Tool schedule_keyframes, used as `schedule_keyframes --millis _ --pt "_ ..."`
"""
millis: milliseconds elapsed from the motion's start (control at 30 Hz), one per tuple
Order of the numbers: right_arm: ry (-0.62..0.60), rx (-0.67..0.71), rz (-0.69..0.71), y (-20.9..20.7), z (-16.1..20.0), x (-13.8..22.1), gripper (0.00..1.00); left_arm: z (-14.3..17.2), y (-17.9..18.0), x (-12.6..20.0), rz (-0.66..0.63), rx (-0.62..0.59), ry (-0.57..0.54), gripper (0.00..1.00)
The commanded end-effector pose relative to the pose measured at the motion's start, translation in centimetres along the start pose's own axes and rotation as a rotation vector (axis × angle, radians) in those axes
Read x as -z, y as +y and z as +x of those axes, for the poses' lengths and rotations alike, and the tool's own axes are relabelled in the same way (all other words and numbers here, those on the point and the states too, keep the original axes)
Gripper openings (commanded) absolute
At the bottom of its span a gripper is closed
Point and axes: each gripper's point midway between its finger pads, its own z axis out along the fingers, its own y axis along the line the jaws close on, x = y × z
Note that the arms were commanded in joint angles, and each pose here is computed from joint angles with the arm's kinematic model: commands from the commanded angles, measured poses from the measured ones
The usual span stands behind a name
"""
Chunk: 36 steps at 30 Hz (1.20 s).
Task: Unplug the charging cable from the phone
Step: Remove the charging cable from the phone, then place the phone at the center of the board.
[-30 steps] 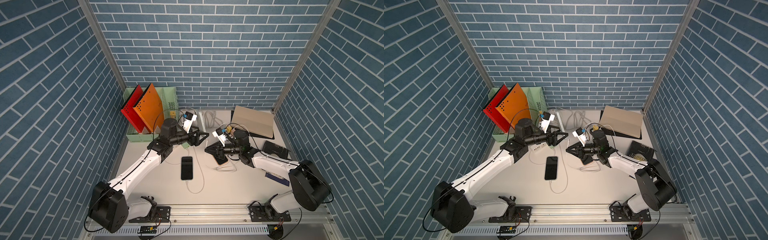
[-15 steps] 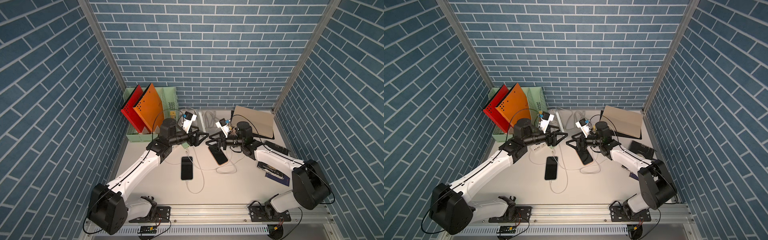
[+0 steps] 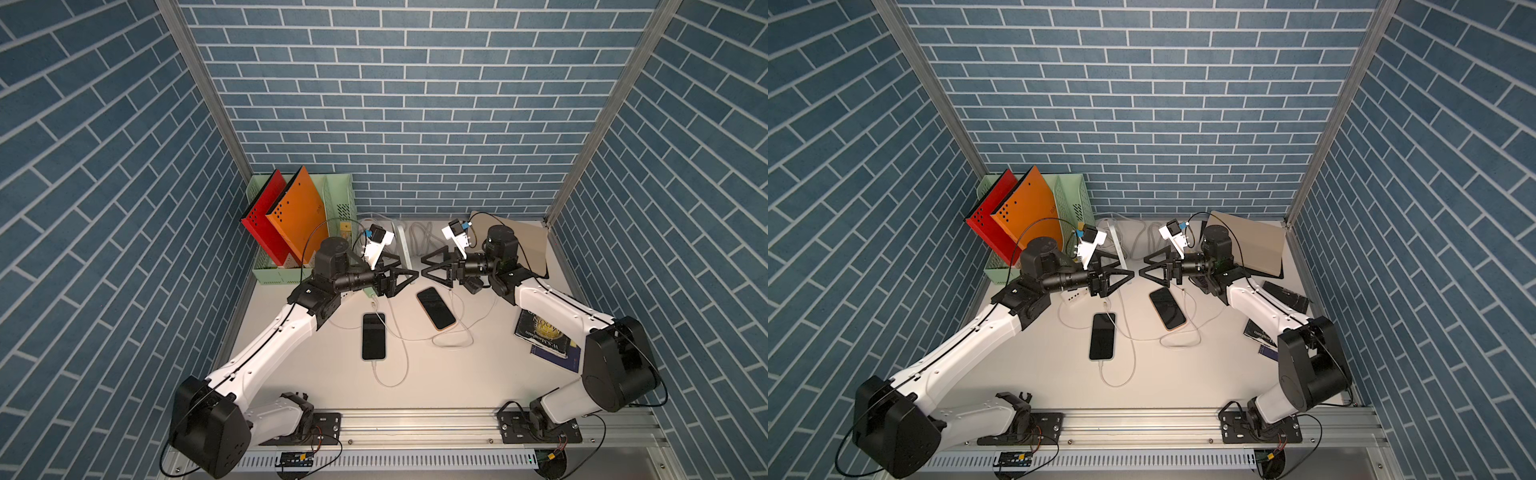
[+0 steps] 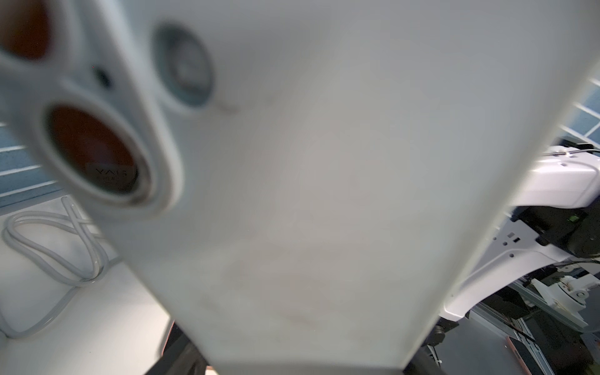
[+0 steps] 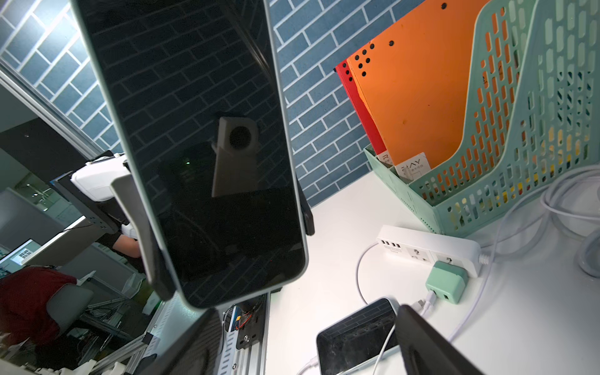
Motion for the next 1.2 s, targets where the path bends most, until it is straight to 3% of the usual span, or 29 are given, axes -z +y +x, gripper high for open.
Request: schedule_keyframes --millis 0,433,1167 --pt "0.008 0.038 -0.099 2.2 -1.7 0.0 0.89 -1.2 -1.7 0.7 0.058 -0.072 -0.028 0.00" --pt "0.001 0.079 -0.200 4.4 -4.1 -1.7 1.00 -0.3 -1.8 0.5 0.087 -0.061 -0.001 0.00" --pt "0.027 0.095 -0.263 5.5 -4.3 -4.3 0.99 0.3 -1.4 0.2 0.085 -0.042 0.016 0.00"
